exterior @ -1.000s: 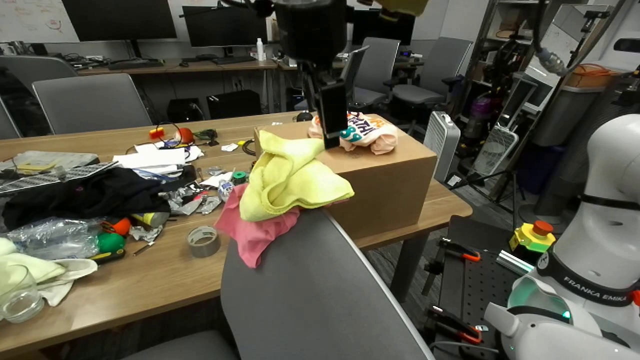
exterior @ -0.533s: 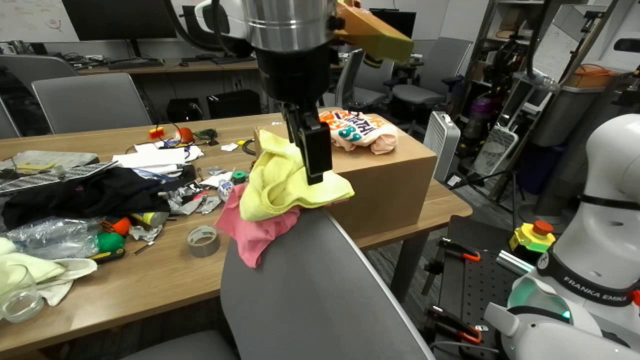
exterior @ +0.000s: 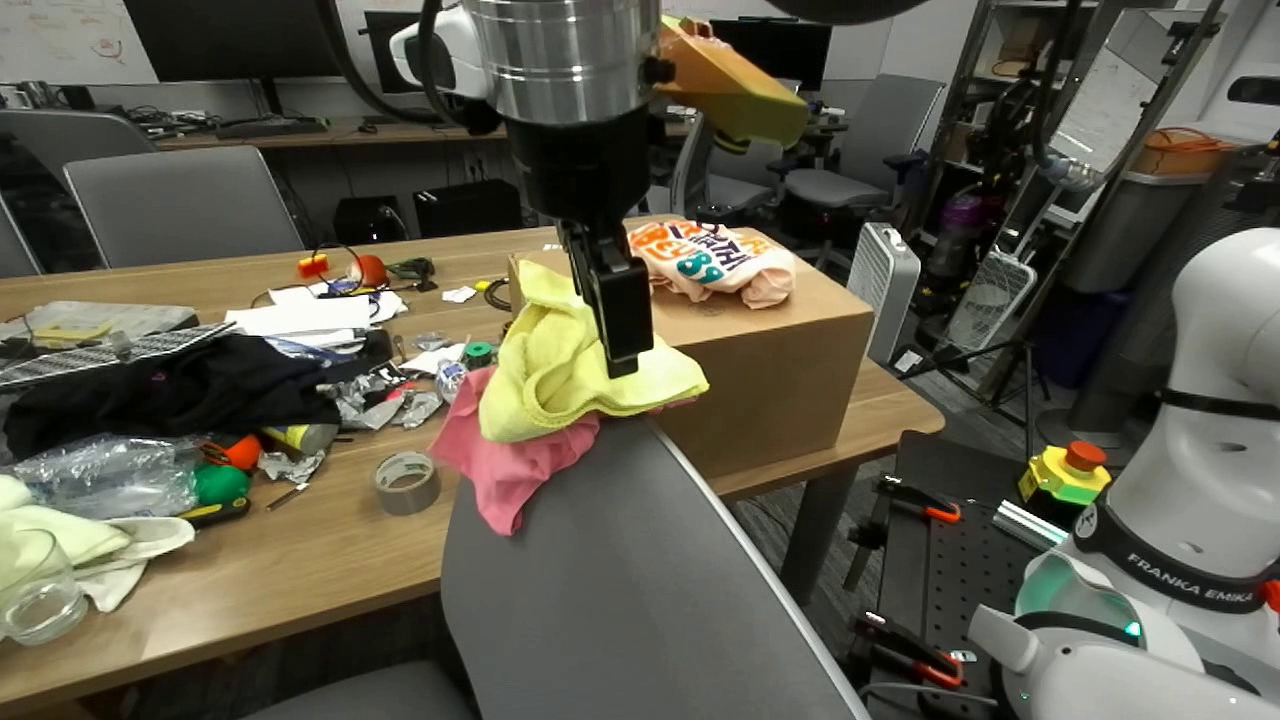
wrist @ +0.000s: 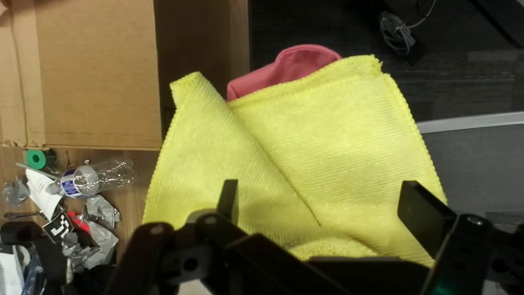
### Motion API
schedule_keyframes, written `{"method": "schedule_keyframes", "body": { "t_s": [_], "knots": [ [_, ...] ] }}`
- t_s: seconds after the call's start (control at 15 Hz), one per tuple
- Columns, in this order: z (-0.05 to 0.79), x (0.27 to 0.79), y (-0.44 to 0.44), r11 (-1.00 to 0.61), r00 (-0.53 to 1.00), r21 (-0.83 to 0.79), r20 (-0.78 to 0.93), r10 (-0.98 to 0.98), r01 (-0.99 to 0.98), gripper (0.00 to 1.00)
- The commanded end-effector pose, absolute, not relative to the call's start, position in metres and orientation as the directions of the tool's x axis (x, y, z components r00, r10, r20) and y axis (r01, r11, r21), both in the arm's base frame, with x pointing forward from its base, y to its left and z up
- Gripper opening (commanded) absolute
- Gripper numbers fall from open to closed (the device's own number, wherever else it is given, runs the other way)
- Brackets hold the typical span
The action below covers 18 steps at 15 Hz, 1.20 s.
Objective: Remove the t-shirts and yellow towel from the backrest of the chair and put them on the brown box
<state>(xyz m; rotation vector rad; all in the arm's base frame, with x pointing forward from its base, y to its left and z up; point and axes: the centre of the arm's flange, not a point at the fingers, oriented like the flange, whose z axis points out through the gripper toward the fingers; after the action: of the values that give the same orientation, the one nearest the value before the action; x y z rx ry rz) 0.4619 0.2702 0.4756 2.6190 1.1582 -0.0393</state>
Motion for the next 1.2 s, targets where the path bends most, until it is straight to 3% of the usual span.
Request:
{"method": "schedule_keyframes", "body": {
  "t_s": [0.0, 0.87, 0.93, 1.13],
  "knots": [
    [0.474, 0.465, 0.268, -0.658, 0.691, 0.230, -0.108, 0.715, 0.717, 1.00],
    [0.453, 0.486, 0.250, -0.675, 0.710, 0.246, -0.095, 0.698, 0.696, 1.00],
    [0.454, 0.486, 0.250, -0.677, 0.712, 0.245, -0.094, 0.696, 0.694, 0.84],
    [0.456, 0.487, 0.246, -0.682, 0.715, 0.240, -0.086, 0.694, 0.691, 0.58]
  ]
}}
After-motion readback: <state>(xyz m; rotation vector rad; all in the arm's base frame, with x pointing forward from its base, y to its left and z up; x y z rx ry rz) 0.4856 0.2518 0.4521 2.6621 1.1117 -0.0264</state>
